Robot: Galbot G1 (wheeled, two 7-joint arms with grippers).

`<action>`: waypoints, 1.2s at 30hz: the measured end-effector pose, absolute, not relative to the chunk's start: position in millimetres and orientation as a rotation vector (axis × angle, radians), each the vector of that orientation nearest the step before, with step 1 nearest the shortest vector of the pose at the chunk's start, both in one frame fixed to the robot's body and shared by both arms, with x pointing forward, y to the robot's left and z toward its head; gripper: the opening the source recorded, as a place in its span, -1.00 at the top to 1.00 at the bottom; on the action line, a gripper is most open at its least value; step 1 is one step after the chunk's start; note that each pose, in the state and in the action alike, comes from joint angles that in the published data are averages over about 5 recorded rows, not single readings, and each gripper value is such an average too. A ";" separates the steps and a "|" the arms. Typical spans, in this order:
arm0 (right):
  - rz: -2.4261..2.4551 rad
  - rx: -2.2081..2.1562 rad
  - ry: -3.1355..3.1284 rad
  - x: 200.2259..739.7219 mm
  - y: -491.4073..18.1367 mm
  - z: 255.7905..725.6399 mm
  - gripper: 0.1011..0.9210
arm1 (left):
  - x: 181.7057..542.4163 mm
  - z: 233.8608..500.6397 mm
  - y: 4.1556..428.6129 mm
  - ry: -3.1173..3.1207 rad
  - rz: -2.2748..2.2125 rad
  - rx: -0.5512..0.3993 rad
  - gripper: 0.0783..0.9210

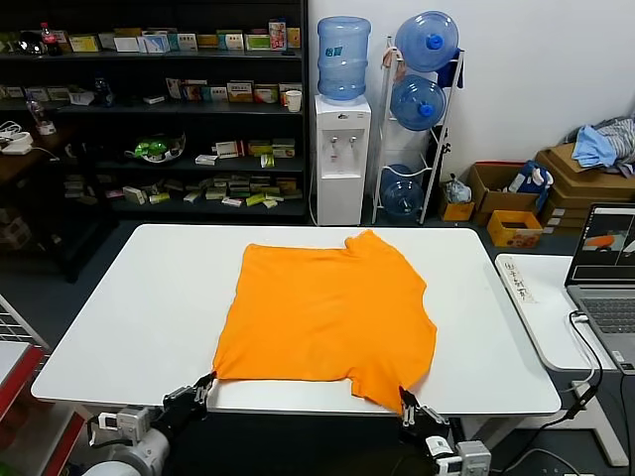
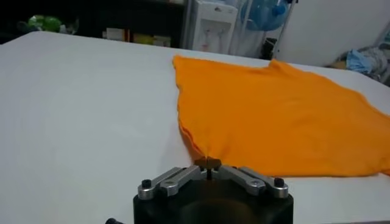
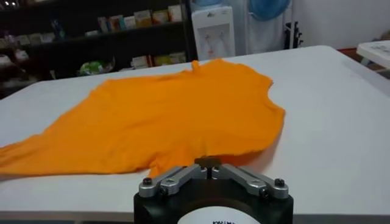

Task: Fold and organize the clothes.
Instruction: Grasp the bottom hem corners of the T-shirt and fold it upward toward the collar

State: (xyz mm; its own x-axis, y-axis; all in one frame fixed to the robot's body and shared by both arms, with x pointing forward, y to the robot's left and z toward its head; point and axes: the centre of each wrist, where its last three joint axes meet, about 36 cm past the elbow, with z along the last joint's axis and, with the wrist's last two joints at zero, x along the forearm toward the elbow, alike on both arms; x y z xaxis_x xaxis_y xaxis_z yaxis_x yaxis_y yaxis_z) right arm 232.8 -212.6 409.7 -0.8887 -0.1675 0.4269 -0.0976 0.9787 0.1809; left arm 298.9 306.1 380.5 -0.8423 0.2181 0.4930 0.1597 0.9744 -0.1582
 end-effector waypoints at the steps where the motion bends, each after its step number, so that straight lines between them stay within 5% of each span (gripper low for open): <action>1: -0.219 0.190 -2.677 231.3 -212.9 412.5 0.94 | 296.6 383.3 306.7 -2.589 0.151 -0.267 0.97; 11: -0.232 0.183 -2.746 256.5 -215.8 423.0 0.94 | 300.5 398.1 303.9 -2.631 0.201 -0.254 0.97; 36: -0.230 0.111 -2.781 436.2 -230.4 409.5 0.94 | 434.0 376.9 310.8 -2.844 0.215 -0.210 0.97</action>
State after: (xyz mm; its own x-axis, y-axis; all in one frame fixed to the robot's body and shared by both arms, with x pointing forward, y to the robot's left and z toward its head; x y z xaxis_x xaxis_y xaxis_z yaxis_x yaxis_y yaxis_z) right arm 436.2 -230.4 409.5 -0.9365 -0.1053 0.3344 -0.0488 0.9837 0.1729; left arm 434.0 310.8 376.9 -0.9500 0.1643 0.2654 0.1225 0.9783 -0.1671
